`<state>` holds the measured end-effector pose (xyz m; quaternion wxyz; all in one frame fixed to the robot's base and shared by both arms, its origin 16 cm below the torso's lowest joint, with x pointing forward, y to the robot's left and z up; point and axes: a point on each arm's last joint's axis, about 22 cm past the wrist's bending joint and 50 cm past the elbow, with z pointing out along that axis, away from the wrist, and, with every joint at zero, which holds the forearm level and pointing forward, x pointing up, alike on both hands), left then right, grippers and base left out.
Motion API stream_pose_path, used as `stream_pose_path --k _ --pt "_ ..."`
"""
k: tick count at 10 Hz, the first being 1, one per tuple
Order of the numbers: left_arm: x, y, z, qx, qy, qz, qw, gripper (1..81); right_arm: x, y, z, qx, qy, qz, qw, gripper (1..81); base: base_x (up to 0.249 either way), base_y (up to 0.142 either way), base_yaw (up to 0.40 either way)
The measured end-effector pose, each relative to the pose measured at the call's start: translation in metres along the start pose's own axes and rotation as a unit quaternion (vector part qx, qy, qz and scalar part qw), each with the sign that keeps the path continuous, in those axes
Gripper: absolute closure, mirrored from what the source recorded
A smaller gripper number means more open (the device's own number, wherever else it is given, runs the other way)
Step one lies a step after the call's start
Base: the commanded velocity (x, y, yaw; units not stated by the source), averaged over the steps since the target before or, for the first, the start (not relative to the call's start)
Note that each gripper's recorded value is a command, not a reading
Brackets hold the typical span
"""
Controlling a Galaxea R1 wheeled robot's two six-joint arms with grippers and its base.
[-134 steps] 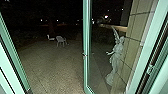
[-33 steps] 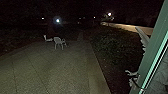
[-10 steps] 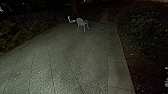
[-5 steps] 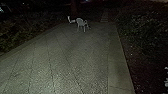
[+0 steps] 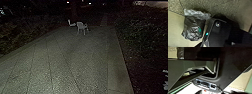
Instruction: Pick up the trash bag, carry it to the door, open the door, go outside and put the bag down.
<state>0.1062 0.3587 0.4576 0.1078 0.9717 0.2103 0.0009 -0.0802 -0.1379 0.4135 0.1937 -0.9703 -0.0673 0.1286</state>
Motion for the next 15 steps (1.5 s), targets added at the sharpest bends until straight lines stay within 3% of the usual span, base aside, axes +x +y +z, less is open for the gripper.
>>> stream_pose_path --k 1,2,3,4,5,6,7,9,10,11,13,15 --pt "-0.034 0.012 0.014 -0.003 -0.019 0.02 0.9996 1.0 0.003 0.0 -0.002 0.0 0.01 0.007 0.9999 1.0 0.0 0.0 0.0" --pt "-0.056 0.03 0.026 -0.009 -0.034 0.051 0.9981 1.0 0.007 -0.002 -0.003 0.001 0.024 0.017 0.9996 1.0 0.0 0.0 0.0" --pt "-0.069 0.054 0.036 -0.019 -0.041 0.086 0.9953 1.0 0.011 -0.004 -0.005 0.004 0.041 0.03 0.9987 1.0 0.0 0.0 0.0" --pt "-0.079 0.074 0.044 -0.028 -0.046 0.118 0.9916 1.0 0.013 -0.006 -0.007 0.006 0.055 0.042 0.9976 1.0 0.0 0.0 0.0" --pt "-0.086 0.085 0.047 -0.032 -0.047 0.142 0.9883 1.0 0.017 -0.008 -0.009 0.008 0.07 0.05 0.9963 1.0 0.0 0.0 0.0" --pt "-0.09 0.088 0.049 -0.031 -0.044 0.159 0.9858 1.0 0.023 -0.009 -0.012 0.011 0.085 0.054 0.9949 1.0 0.0 0.0 0.0" --pt "-0.089 0.087 0.049 -0.028 -0.032 0.172 0.9843 1.0 0.031 -0.009 -0.015 0.01 0.1 0.054 0.9935 1.0 0.0 0.0 0.0" --pt "-0.085 0.09 0.049 -0.023 -0.003 0.184 0.9827 1.0 0.048 -0.01 -0.022 0.01 0.128 0.049 0.9906 1.0 0.0 0.0 0.0" --pt "-0.087 0.096 0.049 -0.027 0.007 0.187 0.9819 1.0 0.057 -0.011 -0.026 0.01 0.14 0.044 0.9891 1.0 0.0 0.0 0.0" --pt "-0.096 0.1 0.051 -0.031 0.007 0.187 0.9817 1.0 0.062 -0.014 -0.027 0.012 0.145 0.042 0.9885 1.0 0.0 0.0 0.0" --pt "-0.108 0.09 0.053 -0.026 0.002 0.185 0.9823 1.0 0.063 -0.016 -0.027 0.014 0.147 0.042 0.9882 1.0 0.0 0.0 0.0" --pt "-0.115 0.079 0.055 -0.021 0.019 0.186 0.9822 1.0 0.063 -0.017 -0.027 0.014 0.147 0.041 0.9882 1.0 0.0 0.0 0.0"
